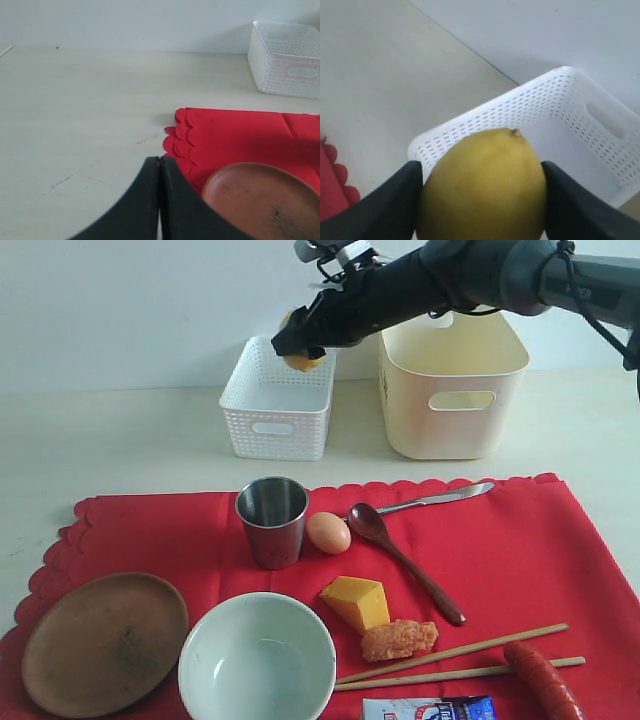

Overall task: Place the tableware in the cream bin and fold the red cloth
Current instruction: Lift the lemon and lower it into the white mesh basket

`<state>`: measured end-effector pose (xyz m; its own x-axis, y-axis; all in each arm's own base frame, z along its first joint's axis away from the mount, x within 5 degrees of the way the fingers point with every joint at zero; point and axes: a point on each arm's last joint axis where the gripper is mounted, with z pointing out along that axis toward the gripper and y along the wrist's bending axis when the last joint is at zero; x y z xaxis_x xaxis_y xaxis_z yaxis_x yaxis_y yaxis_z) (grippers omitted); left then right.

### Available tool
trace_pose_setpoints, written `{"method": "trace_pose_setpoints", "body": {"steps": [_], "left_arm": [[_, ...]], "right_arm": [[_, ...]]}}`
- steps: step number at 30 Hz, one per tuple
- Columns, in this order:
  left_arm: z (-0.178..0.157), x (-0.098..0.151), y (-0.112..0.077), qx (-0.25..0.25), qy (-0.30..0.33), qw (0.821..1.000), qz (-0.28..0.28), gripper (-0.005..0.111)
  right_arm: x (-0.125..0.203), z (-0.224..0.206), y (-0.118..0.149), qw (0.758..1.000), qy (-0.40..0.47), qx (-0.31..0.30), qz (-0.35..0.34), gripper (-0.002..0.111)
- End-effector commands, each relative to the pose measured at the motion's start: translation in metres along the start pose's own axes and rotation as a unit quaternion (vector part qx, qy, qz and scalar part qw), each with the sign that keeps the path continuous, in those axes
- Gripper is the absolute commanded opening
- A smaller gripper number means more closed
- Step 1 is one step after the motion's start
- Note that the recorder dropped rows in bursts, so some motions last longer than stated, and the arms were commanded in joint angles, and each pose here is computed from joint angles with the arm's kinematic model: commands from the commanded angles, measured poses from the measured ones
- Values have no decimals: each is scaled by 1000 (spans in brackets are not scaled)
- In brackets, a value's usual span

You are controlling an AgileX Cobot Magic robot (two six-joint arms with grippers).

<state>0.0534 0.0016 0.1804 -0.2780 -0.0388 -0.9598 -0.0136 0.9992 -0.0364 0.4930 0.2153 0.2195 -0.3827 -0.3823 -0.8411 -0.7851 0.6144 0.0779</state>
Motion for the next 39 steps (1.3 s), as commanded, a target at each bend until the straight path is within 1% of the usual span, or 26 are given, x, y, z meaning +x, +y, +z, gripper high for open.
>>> {"method": "trace_pose_setpoints", "body": {"steps": [1,5,9,19,21,26,28,34,39], "left_arm": [[0,-1,0,-1,-8,1000,-2,0],[0,-1,0,-1,-8,1000,-2,0],[0,-1,0,-1,-8,1000,-2,0],[0,-1,0,-1,-8,1000,-2,0],[0,-1,0,-1,-8,1000,-2,0],[0,-1,0,-1,-8,1000,-2,0],[0,-1,0,-1,-8,1000,-2,0],[0,-1,0,-1,-8,1000,-2,0],[0,-1,0,-1,-8,1000,-2,0]], "right_arm": [[5,4,-18,999,-42,-30,11,0],[16,19,-26,999,-31,-26,1,0],[24,32,-32,999,-34,-27,5,0],[40,48,-37,999,-22,-27,7,1],[43,50,-37,999,-18,-28,7,5],[56,56,-39,1000,9,-25,-10,24],[58,57,-39,999,15,-26,-14,29],[61,57,-38,999,27,-31,-23,35],[64,56,-36,997,51,-45,-42,43]]}}
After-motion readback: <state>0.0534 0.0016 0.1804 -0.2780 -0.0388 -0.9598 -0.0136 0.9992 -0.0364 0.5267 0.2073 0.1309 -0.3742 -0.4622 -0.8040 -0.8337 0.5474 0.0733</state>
